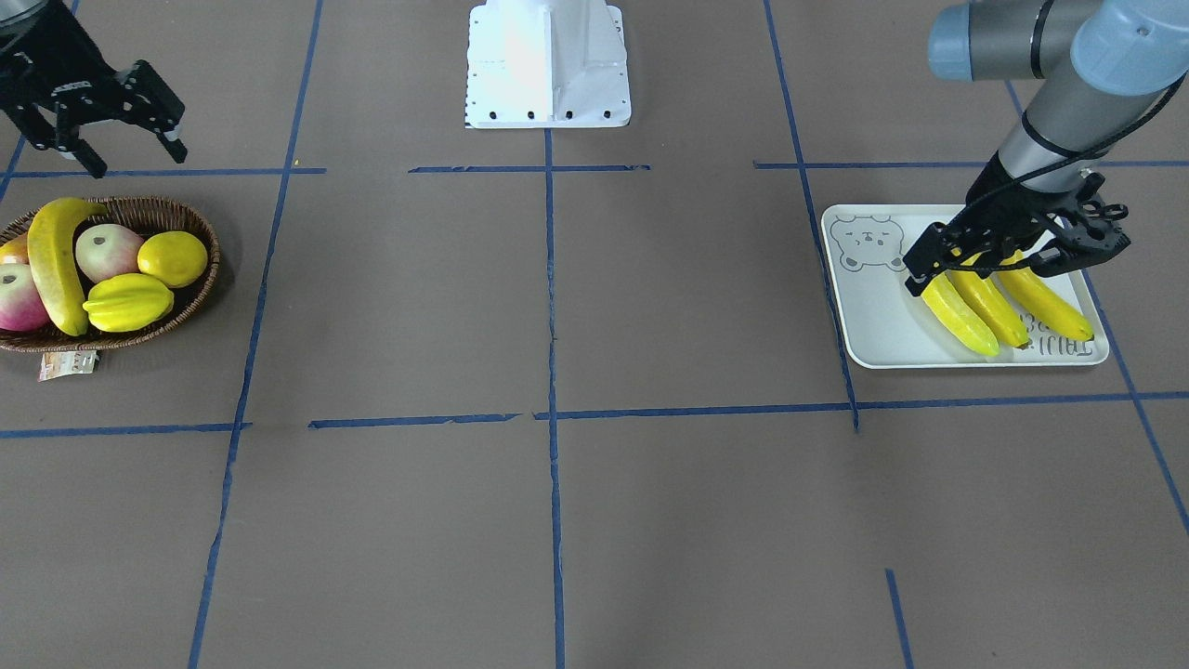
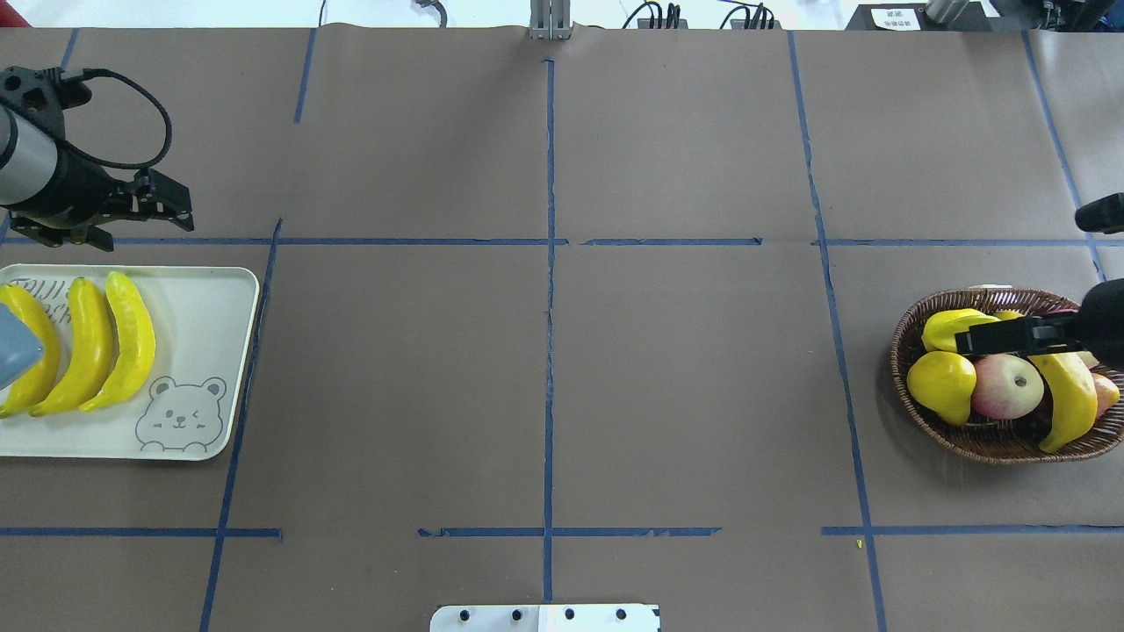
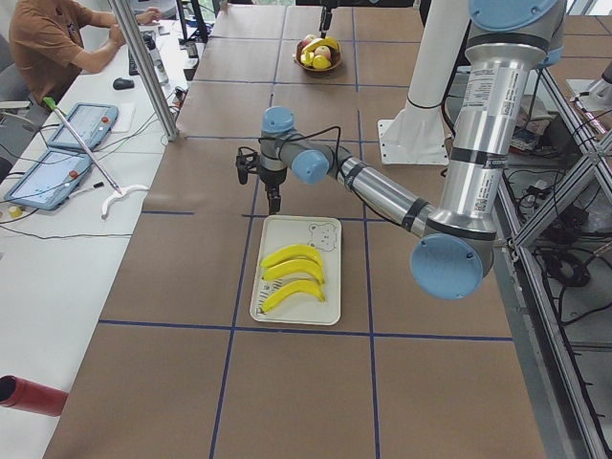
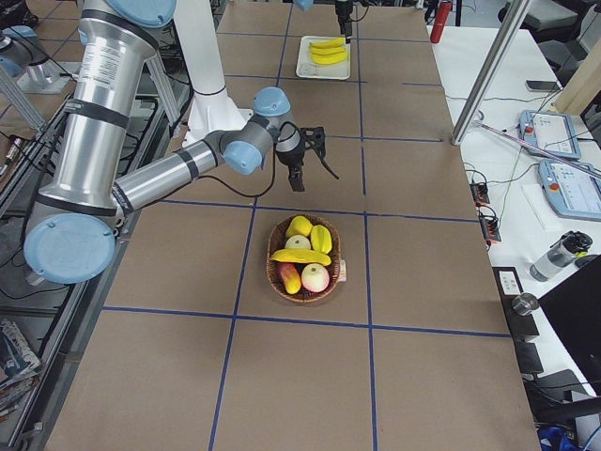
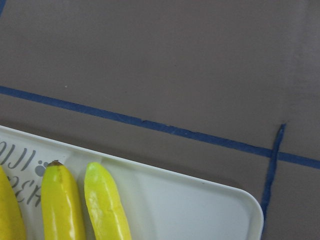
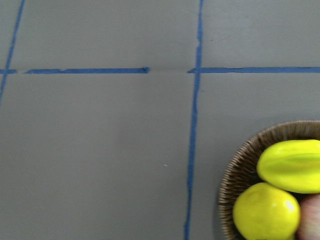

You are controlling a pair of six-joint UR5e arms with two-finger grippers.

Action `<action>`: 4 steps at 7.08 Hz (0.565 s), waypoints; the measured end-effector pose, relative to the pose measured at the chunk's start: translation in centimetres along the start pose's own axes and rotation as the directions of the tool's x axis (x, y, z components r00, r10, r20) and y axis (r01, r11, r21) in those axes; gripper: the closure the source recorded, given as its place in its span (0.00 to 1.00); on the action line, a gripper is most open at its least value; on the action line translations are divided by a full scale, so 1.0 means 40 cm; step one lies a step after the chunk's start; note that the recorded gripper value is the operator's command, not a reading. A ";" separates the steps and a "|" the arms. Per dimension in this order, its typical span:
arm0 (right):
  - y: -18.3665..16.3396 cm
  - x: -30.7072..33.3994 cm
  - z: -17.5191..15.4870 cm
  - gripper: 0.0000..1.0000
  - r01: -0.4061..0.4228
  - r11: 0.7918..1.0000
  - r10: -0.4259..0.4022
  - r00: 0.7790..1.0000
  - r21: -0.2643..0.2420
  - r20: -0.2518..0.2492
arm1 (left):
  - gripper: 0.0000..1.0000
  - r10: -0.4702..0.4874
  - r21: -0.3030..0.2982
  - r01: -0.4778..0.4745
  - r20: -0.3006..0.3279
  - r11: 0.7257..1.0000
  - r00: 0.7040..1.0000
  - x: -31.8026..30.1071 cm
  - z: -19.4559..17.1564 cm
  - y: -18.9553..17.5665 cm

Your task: Transfer all bananas from basket to plate

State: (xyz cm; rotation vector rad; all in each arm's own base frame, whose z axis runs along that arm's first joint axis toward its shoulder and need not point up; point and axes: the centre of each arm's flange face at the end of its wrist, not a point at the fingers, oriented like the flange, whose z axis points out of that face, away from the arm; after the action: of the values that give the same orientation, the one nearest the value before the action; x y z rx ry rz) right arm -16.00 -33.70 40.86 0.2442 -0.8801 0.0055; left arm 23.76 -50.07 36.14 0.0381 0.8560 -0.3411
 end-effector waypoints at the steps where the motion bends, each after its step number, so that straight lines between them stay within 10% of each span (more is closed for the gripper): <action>1: 0.016 0.095 0.038 0.00 0.008 1.000 -0.008 1.000 -0.016 -0.014 | 0.00 -0.044 -0.012 0.044 -0.025 0.999 0.999 0.079 -0.022 0.018; 4: 0.090 0.326 0.178 0.00 0.008 1.000 -0.008 1.000 -0.021 -0.010 | 0.00 -0.091 -0.038 0.090 -0.046 0.995 0.995 0.169 -0.023 0.064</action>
State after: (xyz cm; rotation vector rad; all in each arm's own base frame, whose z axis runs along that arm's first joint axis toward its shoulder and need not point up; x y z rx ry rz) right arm -13.47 -32.96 55.93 0.2278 -0.8691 -0.0103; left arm 27.96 -49.40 30.23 -0.0257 0.9129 -0.4113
